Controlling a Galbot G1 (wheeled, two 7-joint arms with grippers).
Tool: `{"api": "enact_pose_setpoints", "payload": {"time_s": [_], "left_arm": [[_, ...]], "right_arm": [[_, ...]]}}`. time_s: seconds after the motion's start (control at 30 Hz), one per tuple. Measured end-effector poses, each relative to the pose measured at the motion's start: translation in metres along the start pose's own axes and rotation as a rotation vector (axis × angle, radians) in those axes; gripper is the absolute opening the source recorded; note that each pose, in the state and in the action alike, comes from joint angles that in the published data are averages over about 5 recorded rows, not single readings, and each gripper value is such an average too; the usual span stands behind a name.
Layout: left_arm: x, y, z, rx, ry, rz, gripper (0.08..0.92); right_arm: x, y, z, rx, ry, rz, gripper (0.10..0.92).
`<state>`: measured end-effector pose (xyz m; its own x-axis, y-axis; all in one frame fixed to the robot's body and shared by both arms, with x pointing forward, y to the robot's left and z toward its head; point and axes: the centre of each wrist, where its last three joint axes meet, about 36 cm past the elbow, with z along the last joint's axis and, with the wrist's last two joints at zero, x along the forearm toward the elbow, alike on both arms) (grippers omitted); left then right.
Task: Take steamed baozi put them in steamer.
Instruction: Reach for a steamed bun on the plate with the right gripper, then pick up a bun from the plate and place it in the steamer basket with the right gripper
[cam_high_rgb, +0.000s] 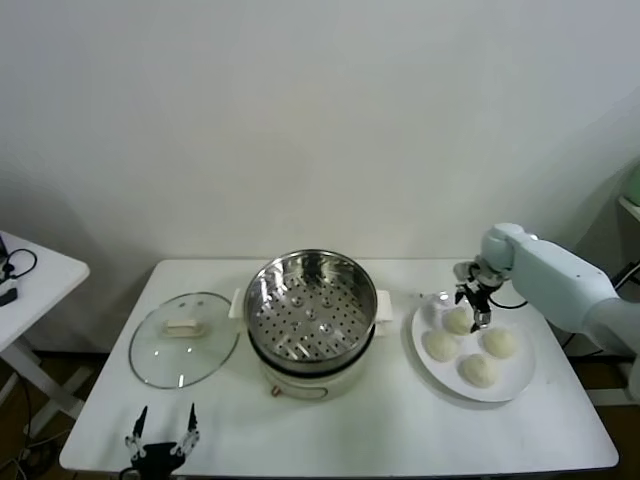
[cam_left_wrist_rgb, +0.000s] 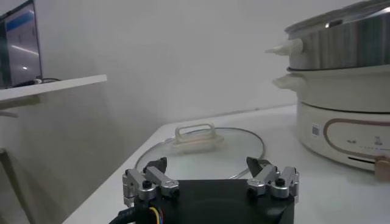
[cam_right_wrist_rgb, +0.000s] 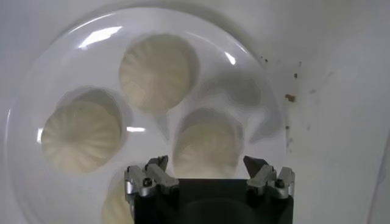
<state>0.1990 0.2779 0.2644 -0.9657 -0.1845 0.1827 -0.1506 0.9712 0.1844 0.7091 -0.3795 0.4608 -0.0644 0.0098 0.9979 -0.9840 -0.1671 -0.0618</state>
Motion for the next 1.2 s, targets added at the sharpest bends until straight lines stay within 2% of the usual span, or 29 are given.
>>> {"api": "enact_pose_setpoints", "payload": {"time_s": [0.27, 0.57, 0.73, 0.93, 1.2], "left_arm": [[-0.003, 0.000, -0.001, 0.002, -0.002, -0.003, 0.823], [-0.003, 0.001, -0.003, 0.001, -0.004, -0.004, 0.823], [-0.002, 0.001, -0.004, -0.004, -0.004, -0.004, 0.823], [0.001, 0.003, -0.005, -0.012, -0.001, -0.004, 0.823], [0.000, 0.002, -0.004, -0.020, 0.001, -0.001, 0.823]], "right_arm": [[0.003, -0.002, -0.002, 0.007, -0.006, 0.013, 0.602], [0.031, -0.007, -0.005, 0.050, -0.024, 0.038, 0.577], [0.078, -0.017, -0.012, 0.114, -0.040, 0.075, 0.577], [0.159, -0.033, -0.040, 0.234, -0.092, 0.150, 0.577], [0.253, -0.038, -0.120, 0.514, -0.180, 0.247, 0.579]]}}
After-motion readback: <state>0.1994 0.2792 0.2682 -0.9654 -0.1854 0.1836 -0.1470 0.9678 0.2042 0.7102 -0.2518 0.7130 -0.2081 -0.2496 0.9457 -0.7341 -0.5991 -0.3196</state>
